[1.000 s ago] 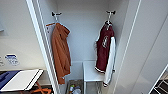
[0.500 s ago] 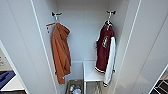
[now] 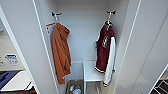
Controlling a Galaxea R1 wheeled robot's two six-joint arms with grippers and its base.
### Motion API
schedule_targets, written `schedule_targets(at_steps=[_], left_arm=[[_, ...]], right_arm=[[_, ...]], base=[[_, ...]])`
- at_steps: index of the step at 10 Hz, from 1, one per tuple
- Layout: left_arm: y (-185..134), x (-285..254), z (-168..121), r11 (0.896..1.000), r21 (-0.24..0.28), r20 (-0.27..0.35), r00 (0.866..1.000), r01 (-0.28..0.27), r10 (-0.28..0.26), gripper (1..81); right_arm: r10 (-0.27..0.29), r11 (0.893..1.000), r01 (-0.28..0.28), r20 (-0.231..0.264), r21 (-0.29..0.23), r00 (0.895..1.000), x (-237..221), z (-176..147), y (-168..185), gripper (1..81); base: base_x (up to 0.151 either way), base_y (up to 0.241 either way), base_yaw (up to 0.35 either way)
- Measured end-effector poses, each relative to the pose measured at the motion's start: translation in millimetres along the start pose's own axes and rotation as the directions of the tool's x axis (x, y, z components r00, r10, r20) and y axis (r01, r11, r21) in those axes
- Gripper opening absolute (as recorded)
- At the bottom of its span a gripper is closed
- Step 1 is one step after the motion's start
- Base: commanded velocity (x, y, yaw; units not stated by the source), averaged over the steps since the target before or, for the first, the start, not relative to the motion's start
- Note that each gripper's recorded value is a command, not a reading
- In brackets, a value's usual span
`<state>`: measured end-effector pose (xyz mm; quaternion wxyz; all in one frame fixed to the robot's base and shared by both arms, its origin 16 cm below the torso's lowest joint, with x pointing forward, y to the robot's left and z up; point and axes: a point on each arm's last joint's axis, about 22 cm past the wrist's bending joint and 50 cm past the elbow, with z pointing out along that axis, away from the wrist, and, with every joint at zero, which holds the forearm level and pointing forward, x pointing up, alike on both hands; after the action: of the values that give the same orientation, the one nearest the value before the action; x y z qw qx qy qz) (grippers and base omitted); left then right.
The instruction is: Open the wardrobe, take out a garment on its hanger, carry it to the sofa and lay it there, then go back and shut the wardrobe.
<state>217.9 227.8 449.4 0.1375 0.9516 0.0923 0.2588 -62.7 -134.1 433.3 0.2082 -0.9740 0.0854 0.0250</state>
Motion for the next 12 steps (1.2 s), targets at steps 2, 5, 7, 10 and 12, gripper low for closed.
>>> schedule_targets(at_steps=[2,5,7,10,12], left_arm=[[19,-65,-20,0.962,-0.140,0.109,0.962,-0.235,0.250,81.1],[35,-171,-61,0.873,-0.308,0.304,0.830,-0.378,0.467,81.1],[1,-215,-88,0.917,-0.240,0.473,0.787,-0.318,0.396,81.1],[10,-253,-110,0.950,-0.211,0.518,0.798,-0.229,0.308,81.1],[22,-266,-121,0.955,-0.230,0.473,0.836,-0.187,0.278,81.1]], right_arm=[[-0.001,1.000,0.001,0.001,-0.002,1.000,0,0,1,81.1],[-0.001,1.000,0.001,0.000,-0.017,1.000,-2,0,7,81.1],[-0.008,0.998,0.008,0.007,-0.057,1.000,-13,-2,24,81.1],[0.000,0.998,0.003,0.037,-0.067,0.999,-53,-1,23,81.1],[0.003,0.999,-0.002,0.009,-0.043,1.000,-61,2,11,81.1]], base=[[0.000,0.000,0.000],[0.000,0.000,0.000],[0.000,0.000,0.000],[0.000,0.000,0.000],[0.000,0.000,0.000]])
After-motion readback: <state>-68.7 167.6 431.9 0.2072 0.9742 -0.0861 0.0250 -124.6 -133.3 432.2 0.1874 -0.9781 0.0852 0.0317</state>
